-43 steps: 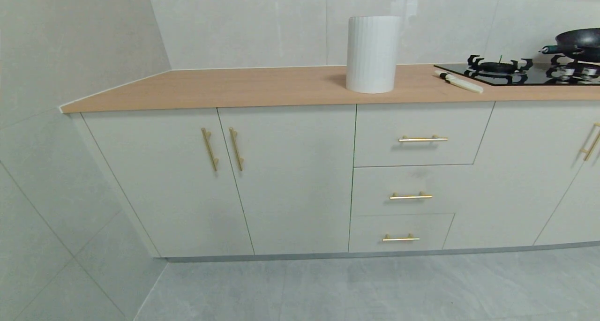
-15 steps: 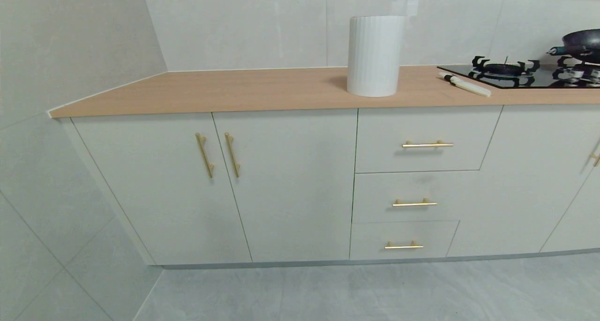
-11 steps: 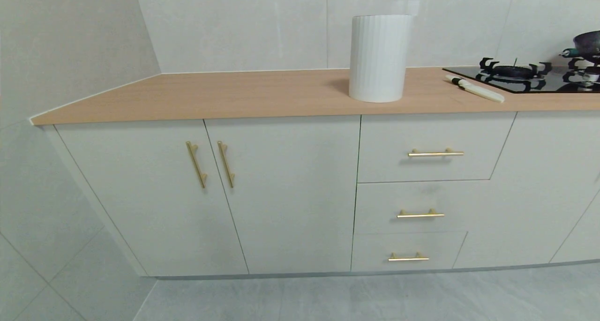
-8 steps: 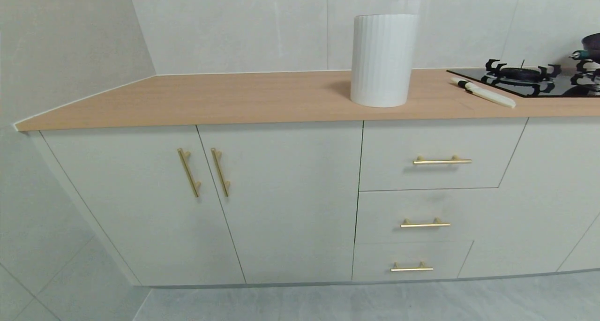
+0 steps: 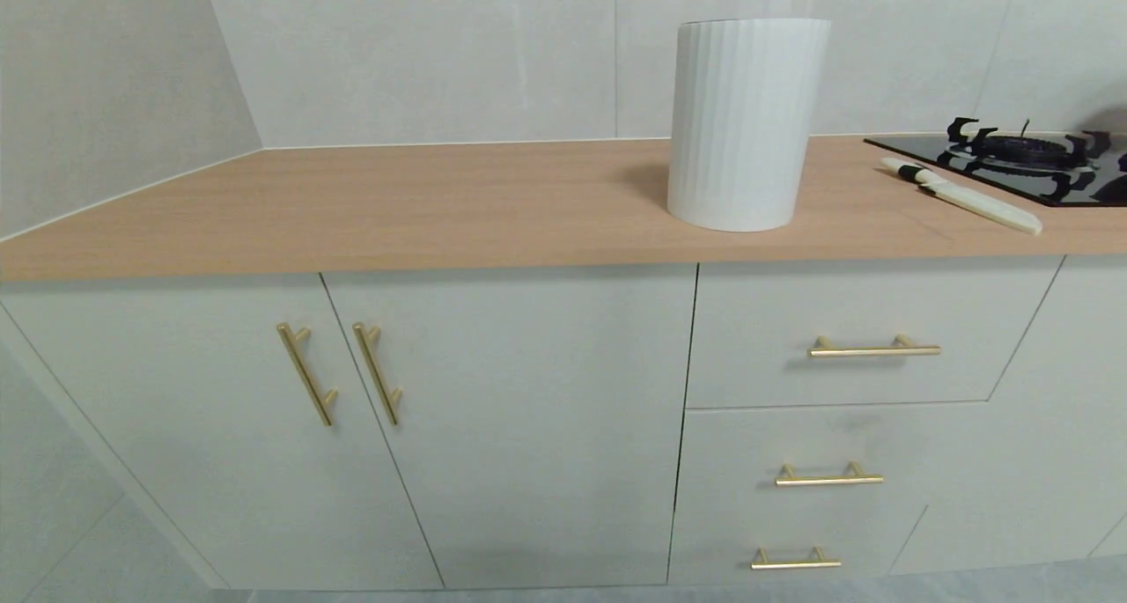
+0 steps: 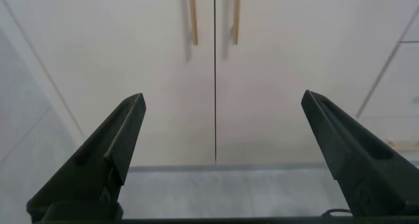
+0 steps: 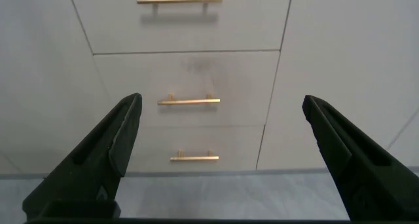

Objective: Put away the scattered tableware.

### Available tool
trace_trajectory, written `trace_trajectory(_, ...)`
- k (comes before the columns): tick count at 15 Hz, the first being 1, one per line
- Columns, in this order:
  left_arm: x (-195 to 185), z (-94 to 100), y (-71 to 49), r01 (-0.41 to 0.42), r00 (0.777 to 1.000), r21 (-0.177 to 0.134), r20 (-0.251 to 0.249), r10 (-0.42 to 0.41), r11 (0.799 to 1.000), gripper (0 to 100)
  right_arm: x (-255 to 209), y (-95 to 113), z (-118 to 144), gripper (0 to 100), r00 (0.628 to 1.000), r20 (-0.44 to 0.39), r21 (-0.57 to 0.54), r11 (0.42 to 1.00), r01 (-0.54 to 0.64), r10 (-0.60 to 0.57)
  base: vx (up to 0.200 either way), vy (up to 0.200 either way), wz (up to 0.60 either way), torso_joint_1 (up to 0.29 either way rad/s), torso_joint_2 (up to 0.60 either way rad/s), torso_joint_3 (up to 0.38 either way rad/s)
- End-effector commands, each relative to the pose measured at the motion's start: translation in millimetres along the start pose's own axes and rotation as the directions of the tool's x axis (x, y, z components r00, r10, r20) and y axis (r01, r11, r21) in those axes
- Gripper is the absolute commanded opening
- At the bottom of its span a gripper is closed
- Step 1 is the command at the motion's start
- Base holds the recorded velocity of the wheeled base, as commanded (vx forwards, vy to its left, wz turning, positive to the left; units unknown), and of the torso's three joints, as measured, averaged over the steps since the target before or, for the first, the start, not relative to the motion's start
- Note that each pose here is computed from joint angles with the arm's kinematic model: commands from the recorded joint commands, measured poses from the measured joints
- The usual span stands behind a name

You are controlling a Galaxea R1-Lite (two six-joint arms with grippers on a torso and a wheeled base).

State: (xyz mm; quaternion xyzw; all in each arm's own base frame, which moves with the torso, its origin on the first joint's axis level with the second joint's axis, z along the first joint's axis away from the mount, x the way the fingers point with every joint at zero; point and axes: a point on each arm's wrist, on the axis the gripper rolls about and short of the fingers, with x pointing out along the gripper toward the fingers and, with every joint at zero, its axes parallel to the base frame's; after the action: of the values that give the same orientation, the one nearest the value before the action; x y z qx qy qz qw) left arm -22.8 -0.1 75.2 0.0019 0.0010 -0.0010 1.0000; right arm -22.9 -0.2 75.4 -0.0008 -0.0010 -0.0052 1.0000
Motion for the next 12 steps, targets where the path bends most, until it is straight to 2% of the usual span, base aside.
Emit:
trace_trajectory(1,0.0,-0.1,0.0,0.000,1.000,0.001,-0.001,0.000,1.000,100,0.1,0.0,0.0,100,1.000,-0.002,0.000,1.000,0.000,0.000,0.000,0.000,0.00,0.000,0.00,0.000)
trace_trajectory(7,0.0,-0.1,0.0,0.000,1.000,0.001,-0.001,0.000,1.000,100,0.1,0.0,0.0,100,1.000,-0.002,0.000,1.000,0.000,0.000,0.000,0.000,0.00,0.000,0.00,0.000)
trace_trajectory(12,0.0,-0.1,0.0,0.000,1.000,0.001,-0.001,0.000,1.000,100,0.1,0.0,0.0,100,1.000,-0.002,0.000,1.000,0.000,0.000,0.000,-0.200,0.00,0.000,0.00,0.006)
